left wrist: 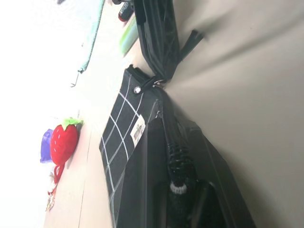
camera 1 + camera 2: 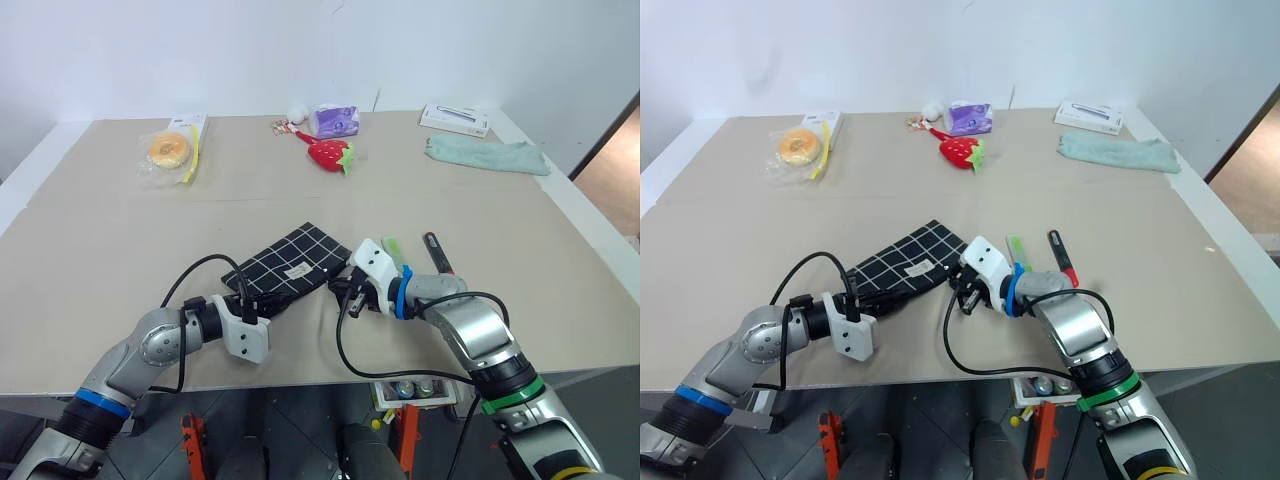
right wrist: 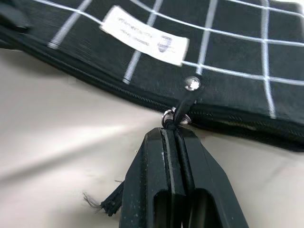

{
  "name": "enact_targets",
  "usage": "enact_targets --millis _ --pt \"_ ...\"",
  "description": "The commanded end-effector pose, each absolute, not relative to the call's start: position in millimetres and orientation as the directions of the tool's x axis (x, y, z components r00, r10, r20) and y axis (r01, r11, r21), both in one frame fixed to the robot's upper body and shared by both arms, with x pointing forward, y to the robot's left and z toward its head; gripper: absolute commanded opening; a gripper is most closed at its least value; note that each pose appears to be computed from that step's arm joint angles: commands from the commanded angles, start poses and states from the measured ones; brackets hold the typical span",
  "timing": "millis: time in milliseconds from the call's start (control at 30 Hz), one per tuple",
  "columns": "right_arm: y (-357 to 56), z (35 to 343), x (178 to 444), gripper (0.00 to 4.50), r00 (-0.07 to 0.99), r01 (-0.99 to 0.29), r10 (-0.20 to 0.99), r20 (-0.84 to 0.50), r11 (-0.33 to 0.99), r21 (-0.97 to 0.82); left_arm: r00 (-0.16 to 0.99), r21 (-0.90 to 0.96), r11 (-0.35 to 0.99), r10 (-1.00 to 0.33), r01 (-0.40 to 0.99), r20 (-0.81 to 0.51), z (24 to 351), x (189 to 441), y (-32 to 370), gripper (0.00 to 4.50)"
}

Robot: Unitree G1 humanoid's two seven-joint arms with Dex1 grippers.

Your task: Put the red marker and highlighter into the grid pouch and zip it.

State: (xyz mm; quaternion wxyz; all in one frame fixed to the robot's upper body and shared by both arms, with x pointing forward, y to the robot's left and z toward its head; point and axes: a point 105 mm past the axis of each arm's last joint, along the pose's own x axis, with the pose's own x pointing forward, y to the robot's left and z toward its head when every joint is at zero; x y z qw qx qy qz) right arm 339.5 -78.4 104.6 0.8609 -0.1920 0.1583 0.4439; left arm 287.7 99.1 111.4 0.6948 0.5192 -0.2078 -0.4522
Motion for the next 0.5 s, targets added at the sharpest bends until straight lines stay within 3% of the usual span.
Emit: enact_targets --millis 33,267,367,500 --pt "-85.9 108.5 345.3 0.02 0.588 -0.804 0.679 -0.44 0.55 -0.225 0.497 0.927 0.074 -0.858 0.368 -0.128 127.9 286.5 96.8 0.0" --pt "-38.2 122.6 288.9 0.02 0.316 -0.948 0.87 -0.378 0.284 -0.141 0.497 0.927 0.073 -0.858 0.368 -0.13 128.1 287.2 97.1 0.0" --pt "-31.6 127.3 280.1 0.02 0.279 -0.96 0.89 -0.361 0.249 -0.13 0.498 0.927 0.074 -0.858 0.368 -0.129 128.2 287.6 97.0 0.0" --pt "-32.7 130.7 287.1 0.02 0.316 -0.949 0.883 -0.347 0.286 -0.136 0.499 0.927 0.077 -0.858 0.368 -0.127 128.4 288.2 96.6 0.0"
